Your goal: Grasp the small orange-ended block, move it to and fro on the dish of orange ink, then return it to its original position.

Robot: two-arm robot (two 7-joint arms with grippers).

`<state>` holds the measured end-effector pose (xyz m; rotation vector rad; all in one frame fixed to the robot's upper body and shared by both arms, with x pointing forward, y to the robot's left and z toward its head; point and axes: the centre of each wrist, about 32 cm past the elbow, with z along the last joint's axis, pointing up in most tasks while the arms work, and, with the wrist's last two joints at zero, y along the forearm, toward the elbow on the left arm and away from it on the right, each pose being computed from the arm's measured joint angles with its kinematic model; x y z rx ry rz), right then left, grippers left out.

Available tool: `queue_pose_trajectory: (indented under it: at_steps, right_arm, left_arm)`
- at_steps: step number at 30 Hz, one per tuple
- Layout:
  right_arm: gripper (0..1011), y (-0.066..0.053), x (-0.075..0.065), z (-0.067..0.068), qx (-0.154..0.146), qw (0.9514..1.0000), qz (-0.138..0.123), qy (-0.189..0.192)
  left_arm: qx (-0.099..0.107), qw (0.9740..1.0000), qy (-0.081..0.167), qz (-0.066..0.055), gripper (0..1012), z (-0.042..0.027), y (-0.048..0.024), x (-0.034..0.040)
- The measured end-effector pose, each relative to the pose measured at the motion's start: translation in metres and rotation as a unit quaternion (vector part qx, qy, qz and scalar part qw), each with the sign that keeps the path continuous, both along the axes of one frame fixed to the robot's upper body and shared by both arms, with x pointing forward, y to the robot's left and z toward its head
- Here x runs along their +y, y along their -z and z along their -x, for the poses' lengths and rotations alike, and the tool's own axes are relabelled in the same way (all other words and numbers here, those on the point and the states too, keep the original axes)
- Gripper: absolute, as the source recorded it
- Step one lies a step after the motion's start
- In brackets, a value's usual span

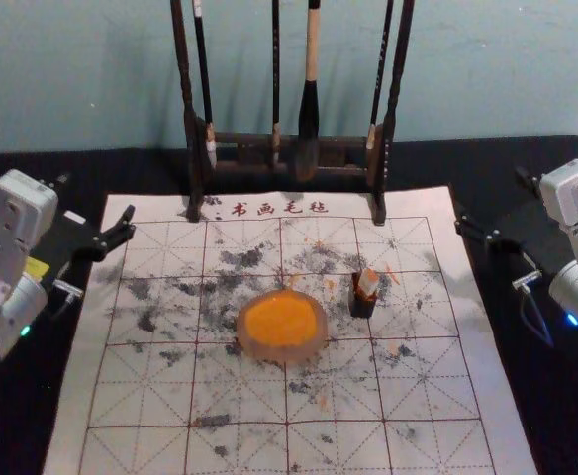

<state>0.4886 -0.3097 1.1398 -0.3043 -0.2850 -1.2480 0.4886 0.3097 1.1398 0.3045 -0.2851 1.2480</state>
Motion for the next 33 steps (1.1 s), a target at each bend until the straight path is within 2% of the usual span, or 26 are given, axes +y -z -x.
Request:
queue_pose_trajectory:
  at_steps: [33]
  right_arm:
    - [1000,0.0000,0.0000,0.0000,0.000,1.0000,0.000,0.000]
  left_arm:
    - [0.000,1.0000,0.000,0.000,1001,0.0000,0.0000,0.0000]
